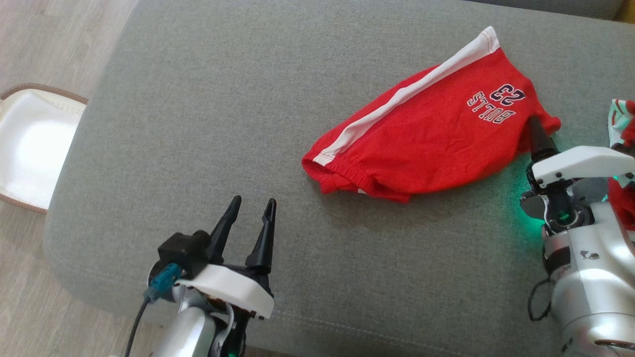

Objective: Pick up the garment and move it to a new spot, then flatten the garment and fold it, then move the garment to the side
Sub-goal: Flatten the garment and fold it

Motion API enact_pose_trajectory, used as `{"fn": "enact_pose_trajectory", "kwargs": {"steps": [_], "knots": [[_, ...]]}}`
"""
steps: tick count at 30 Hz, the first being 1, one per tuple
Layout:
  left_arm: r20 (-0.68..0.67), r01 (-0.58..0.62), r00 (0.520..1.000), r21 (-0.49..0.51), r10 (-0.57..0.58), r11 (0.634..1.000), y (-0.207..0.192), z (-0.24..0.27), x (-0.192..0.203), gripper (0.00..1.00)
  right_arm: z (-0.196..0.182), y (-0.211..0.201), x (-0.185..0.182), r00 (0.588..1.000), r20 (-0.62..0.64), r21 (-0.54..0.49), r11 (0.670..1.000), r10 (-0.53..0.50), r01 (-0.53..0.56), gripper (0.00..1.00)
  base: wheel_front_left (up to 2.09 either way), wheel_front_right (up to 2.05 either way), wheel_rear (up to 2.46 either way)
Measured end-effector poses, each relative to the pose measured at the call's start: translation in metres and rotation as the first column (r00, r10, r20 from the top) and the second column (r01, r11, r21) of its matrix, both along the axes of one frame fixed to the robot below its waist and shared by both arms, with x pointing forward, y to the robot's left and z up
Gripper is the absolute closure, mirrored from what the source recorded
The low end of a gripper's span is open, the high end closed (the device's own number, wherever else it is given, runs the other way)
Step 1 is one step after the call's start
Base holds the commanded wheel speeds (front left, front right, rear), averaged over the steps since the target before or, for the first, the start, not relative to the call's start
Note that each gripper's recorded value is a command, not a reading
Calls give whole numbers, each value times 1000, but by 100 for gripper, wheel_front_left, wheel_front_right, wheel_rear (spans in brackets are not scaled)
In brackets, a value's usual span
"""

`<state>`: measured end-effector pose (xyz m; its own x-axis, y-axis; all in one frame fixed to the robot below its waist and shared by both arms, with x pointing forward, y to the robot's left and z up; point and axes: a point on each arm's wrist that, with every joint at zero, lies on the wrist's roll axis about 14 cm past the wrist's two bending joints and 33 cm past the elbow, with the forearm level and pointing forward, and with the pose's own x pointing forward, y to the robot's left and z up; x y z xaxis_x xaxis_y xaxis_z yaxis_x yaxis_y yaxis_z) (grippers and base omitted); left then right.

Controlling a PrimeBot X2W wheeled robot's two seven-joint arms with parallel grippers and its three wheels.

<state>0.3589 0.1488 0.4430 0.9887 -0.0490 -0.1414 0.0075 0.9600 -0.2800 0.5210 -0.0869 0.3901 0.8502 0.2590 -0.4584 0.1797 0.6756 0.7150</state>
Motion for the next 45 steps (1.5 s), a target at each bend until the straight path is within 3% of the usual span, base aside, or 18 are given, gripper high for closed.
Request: {"fn": "enact_pose_trajectory", "kwargs": {"steps": [9, 34, 45], "knots": [[-10, -1, 1000, -2, 1, 1000, -1, -3, -2, 0, -4, 10, 3, 997, -33, -22, 997, 73, -74, 0, 0, 0, 0], [-48, -9, 999, 16, 10, 1000, 1, -13, -1, 0, 12, 32, 26, 997, 15, 100, 992, 76, -77, 0, 0, 0, 0], [-58, 1, 998, 5, -1, 1000, -5, -15, -4, 0, -2, 33, 27, 993, -22, -27, 993, 118, -119, 0, 0, 0, 0]]}}
